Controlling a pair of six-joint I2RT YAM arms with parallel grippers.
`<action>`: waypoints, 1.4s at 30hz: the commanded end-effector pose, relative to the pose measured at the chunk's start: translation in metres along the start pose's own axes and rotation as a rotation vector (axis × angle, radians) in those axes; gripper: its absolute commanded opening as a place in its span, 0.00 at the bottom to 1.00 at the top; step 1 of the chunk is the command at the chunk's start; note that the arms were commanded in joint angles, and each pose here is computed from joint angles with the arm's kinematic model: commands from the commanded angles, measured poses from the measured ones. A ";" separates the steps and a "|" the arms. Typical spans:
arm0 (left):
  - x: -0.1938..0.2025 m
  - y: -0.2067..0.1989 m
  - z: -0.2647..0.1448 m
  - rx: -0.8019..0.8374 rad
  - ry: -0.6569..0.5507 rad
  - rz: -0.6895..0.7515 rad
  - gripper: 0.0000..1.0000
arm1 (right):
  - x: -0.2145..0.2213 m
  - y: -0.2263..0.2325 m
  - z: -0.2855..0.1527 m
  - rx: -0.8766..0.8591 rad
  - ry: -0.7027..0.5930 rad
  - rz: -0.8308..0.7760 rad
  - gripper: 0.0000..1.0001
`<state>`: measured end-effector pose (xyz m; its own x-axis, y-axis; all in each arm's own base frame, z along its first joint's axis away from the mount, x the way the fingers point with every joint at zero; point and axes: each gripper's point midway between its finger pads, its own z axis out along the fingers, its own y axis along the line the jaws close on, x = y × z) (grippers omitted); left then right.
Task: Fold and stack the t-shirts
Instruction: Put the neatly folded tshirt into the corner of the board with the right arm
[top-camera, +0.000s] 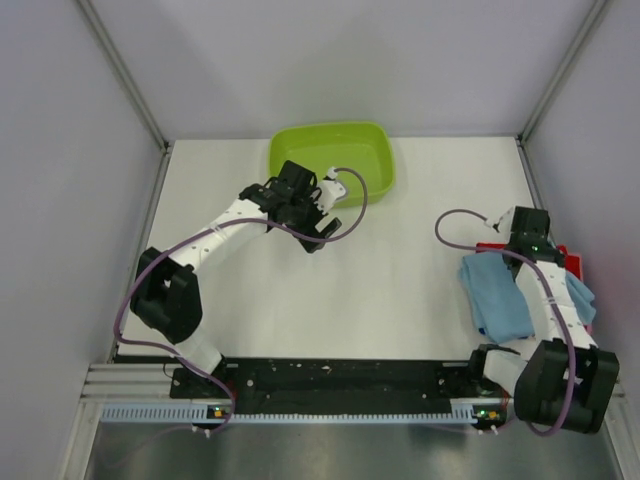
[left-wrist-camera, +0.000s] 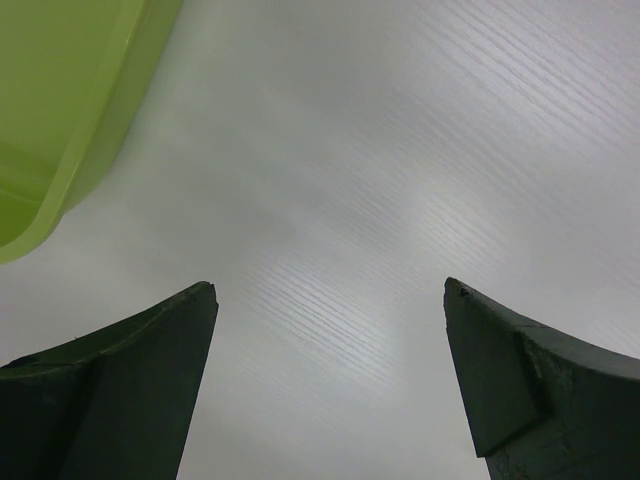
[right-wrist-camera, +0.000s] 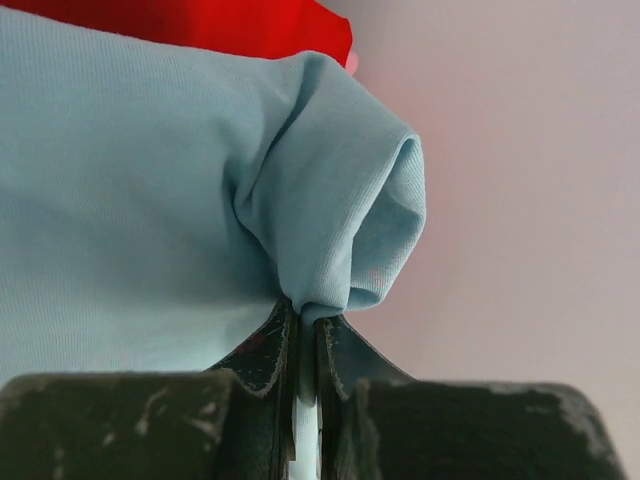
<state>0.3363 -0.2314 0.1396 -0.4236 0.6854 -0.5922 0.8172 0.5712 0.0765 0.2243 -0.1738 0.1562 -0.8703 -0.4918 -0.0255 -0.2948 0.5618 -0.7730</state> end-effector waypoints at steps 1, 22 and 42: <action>-0.015 0.000 -0.015 0.001 -0.065 0.014 0.99 | -0.007 -0.023 0.018 0.139 -0.029 0.114 0.00; -0.010 -0.001 -0.012 0.008 -0.040 0.017 0.99 | 0.077 -0.068 0.019 0.523 0.092 0.899 0.63; -0.001 0.005 -0.008 -0.018 0.017 0.017 0.99 | -0.056 -0.035 0.054 -0.096 -0.122 1.708 0.72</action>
<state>0.3309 -0.2248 0.1352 -0.4402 0.7015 -0.5605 0.8164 0.5726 0.0755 0.2965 -0.2084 0.1731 -0.2406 0.4665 -0.8512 0.7923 0.6009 0.1053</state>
